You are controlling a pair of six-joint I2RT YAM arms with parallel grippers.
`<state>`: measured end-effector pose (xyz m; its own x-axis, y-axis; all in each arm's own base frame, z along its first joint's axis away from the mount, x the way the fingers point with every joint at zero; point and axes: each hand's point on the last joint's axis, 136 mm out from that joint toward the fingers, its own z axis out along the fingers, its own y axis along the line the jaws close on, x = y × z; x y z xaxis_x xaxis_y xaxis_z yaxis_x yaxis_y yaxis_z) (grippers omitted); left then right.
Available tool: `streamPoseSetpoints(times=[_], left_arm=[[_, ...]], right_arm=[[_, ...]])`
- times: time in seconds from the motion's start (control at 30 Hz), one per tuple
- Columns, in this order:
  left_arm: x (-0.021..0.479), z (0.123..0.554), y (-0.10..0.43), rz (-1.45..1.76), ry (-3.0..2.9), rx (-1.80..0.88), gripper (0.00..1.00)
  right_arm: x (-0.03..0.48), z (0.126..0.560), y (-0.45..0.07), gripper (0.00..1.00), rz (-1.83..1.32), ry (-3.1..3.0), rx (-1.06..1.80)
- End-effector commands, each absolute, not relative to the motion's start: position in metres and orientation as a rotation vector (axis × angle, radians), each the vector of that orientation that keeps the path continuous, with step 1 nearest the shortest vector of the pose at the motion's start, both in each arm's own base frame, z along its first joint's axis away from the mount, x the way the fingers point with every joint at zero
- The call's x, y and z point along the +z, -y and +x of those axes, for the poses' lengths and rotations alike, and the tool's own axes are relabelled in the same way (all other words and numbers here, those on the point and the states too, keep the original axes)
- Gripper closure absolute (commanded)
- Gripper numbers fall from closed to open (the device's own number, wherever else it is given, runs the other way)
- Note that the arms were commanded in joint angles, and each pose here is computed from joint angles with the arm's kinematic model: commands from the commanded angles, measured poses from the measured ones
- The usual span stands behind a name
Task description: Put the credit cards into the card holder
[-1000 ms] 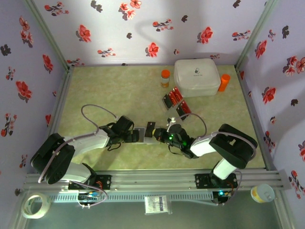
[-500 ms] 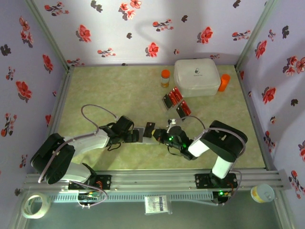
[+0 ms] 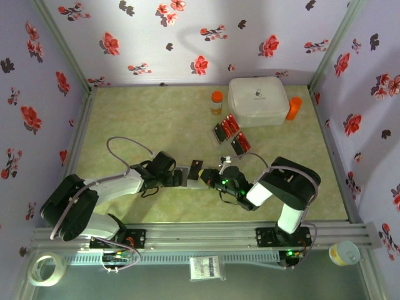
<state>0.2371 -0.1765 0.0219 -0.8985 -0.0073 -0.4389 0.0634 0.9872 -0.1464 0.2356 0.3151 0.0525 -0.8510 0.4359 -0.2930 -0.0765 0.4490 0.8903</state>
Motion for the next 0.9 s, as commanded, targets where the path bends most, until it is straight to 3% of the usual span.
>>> streamPoseSetpoints(times=[0.0, 0.87], left_arm=[[0.004, 0.22, 0.158, 0.037, -2.77, -0.096, 0.0], [0.004, 0.219, 0.157, 0.032, -2.769, -0.097, 0.0]], right_arm=[[0.055, 0.229, -0.318, 1.0, 0.3, -2.213, 1.442], [0.031, 0.219, -0.313, 1.0, 0.321, -2.367, 1.334]])
